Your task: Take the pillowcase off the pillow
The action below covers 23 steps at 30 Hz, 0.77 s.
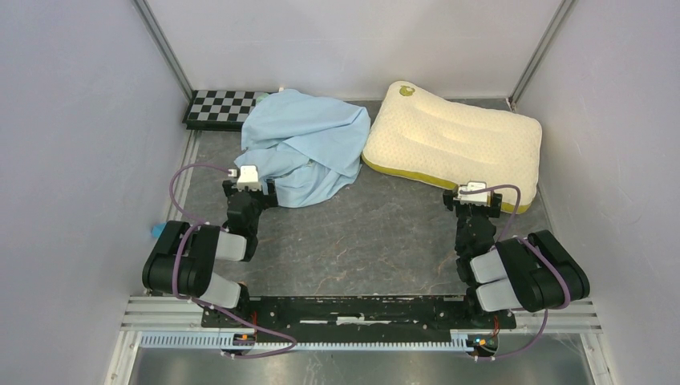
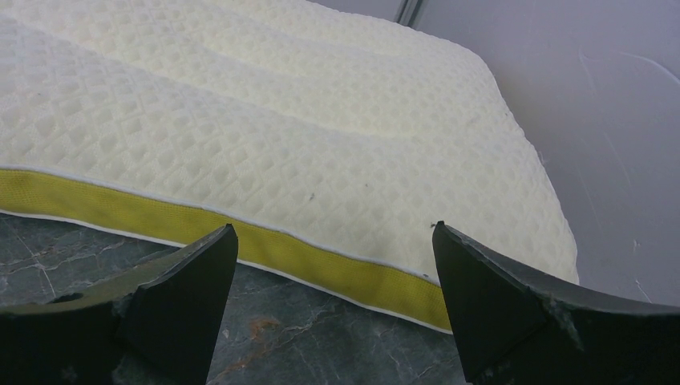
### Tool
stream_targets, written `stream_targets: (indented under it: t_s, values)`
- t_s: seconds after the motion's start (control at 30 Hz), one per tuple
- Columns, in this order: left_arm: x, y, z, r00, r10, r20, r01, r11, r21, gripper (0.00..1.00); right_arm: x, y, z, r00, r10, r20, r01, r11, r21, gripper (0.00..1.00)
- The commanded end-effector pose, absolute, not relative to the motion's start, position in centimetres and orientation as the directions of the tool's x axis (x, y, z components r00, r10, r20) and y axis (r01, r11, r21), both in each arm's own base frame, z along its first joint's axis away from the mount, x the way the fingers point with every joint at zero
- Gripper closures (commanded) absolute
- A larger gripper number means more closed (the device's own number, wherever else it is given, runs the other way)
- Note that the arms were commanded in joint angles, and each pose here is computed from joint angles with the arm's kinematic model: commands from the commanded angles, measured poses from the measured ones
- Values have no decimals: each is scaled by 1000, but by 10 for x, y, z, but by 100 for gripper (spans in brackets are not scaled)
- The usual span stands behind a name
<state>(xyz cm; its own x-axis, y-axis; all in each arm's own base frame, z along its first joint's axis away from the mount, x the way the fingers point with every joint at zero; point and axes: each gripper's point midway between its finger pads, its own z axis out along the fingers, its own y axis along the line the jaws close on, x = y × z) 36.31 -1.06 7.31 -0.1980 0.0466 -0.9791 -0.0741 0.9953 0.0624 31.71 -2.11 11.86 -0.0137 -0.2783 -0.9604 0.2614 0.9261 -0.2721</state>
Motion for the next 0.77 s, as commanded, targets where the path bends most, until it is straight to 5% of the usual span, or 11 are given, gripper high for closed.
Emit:
stream_targets:
  t_s: [0.0,0.73]
  values:
    - [373,-6,94,-128,48,-991,-101,993,62,0,281,-30,97,-49,-285,-957,249,925,-288,2]
    - [376,-5,92,-141,40,-989,-90,994,53,0,280,-31,98,-45,-280,-959,253,926,-282,2]
